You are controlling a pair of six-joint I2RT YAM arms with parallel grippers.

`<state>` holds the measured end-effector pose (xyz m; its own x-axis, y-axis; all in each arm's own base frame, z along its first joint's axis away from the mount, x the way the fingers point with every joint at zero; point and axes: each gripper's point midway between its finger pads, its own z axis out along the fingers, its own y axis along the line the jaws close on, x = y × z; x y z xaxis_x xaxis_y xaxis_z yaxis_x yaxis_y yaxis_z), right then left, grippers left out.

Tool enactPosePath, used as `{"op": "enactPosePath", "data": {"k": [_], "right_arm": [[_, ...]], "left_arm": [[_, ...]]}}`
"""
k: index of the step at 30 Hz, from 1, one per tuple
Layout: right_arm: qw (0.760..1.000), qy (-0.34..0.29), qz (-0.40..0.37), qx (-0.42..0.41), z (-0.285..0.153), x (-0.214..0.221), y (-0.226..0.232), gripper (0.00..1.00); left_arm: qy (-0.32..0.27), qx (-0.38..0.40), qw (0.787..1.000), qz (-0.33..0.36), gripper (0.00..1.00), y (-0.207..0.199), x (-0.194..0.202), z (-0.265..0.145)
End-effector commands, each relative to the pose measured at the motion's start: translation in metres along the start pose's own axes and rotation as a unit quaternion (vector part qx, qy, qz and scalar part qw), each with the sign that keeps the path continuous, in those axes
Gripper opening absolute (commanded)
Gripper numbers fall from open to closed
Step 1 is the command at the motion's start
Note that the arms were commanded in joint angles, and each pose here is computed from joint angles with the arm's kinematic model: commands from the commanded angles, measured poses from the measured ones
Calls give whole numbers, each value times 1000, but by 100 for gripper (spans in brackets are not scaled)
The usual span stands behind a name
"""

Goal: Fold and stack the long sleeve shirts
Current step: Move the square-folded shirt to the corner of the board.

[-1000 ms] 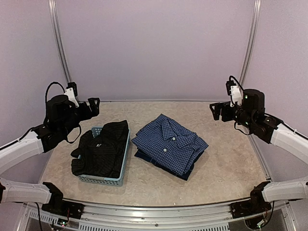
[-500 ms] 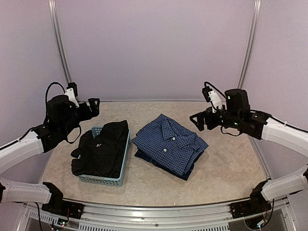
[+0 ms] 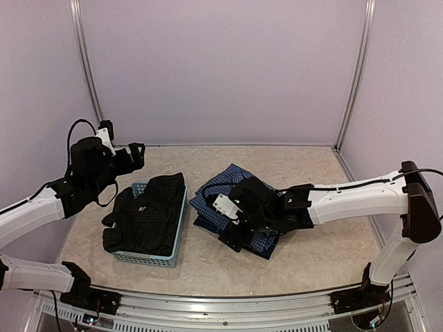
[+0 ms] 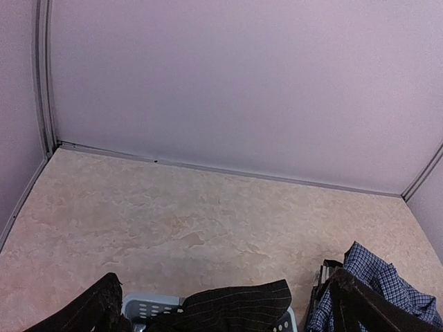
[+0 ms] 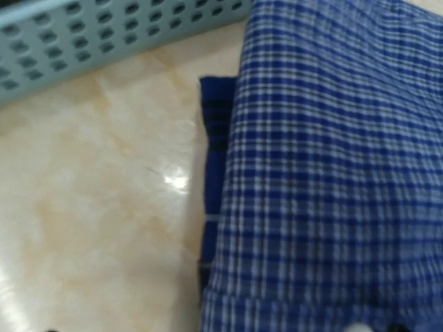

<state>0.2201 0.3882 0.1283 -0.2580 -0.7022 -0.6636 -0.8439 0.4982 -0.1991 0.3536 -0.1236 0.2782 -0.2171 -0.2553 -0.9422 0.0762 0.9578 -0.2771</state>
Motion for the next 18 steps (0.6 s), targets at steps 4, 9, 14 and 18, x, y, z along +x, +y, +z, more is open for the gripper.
{"op": "enactPosePath", "data": {"k": [4,9,14,18], "right_arm": [[972,126,-128,152,35,36,-18,99],[943,176,-159,234,38,55,-51,99],[920,218,-155,285,28,76,-92,99],[903,256,-127,320,16,101,-137,99]], "left_arm": [[-11,7,1000,-7,99,-5,-13,-3],[-9,8,1000,-5,99,-6,-12,-2],[-8,4,1000,-3,99,-5,-10,-1],[-9,3,1000,-2,99,-4,-11,-2]]}}
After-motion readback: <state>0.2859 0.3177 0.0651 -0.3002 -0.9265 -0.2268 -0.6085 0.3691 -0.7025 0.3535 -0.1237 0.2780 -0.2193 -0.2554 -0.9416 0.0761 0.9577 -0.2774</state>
